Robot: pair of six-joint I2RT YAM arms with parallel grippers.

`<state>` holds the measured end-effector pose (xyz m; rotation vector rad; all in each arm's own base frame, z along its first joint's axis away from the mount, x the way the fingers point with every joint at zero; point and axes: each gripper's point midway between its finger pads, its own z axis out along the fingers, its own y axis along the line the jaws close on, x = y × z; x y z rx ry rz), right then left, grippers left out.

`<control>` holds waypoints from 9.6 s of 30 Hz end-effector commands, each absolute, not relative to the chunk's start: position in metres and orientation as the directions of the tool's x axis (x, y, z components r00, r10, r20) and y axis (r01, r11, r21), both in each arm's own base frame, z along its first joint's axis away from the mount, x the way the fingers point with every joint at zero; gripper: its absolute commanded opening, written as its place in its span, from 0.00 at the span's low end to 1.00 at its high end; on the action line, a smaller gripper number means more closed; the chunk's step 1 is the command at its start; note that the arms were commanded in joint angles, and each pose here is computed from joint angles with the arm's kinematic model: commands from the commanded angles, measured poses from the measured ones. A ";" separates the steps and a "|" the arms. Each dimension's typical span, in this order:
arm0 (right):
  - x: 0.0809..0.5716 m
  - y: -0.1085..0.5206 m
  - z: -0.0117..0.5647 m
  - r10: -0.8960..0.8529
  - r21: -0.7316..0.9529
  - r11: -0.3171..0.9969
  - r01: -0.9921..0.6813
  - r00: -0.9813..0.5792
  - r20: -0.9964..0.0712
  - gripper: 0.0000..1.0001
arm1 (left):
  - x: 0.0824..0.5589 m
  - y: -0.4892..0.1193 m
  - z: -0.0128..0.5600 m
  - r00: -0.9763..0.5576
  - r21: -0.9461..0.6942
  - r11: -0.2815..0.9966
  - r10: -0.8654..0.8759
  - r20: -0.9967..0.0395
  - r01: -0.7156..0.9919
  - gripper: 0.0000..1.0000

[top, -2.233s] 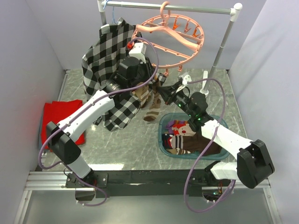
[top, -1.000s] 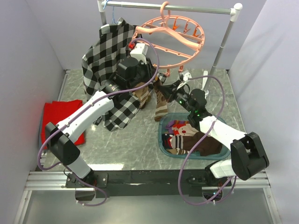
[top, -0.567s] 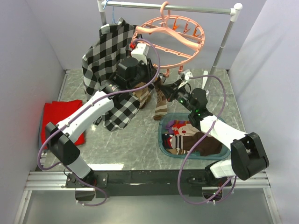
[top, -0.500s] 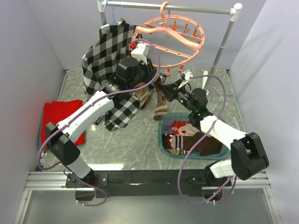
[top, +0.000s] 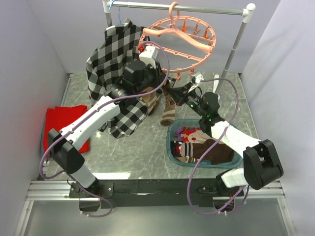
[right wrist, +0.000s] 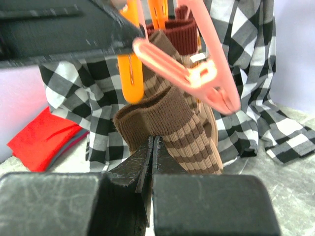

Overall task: Clip the socks to the hanger
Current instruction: Clamp the sock onto the hanger, then open the clamp at the hanger.

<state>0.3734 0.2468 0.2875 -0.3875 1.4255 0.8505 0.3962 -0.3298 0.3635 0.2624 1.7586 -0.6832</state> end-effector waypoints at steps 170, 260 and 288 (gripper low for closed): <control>0.278 0.151 0.331 0.366 0.356 0.744 -0.566 -0.101 -0.925 0.78 | 0.407 -0.388 0.381 -0.224 -0.376 0.892 -0.324 -0.919 0.252 0.20; 0.385 0.272 0.357 0.243 0.123 0.594 -0.795 0.031 -0.969 0.13 | 0.388 -0.300 0.400 -0.424 -0.556 0.713 -0.385 -0.820 0.427 0.63; 0.388 0.280 0.349 0.106 0.003 0.796 -0.605 0.135 -0.985 0.04 | 0.396 -0.315 0.390 -0.372 -0.487 0.833 -0.378 -0.848 0.264 0.61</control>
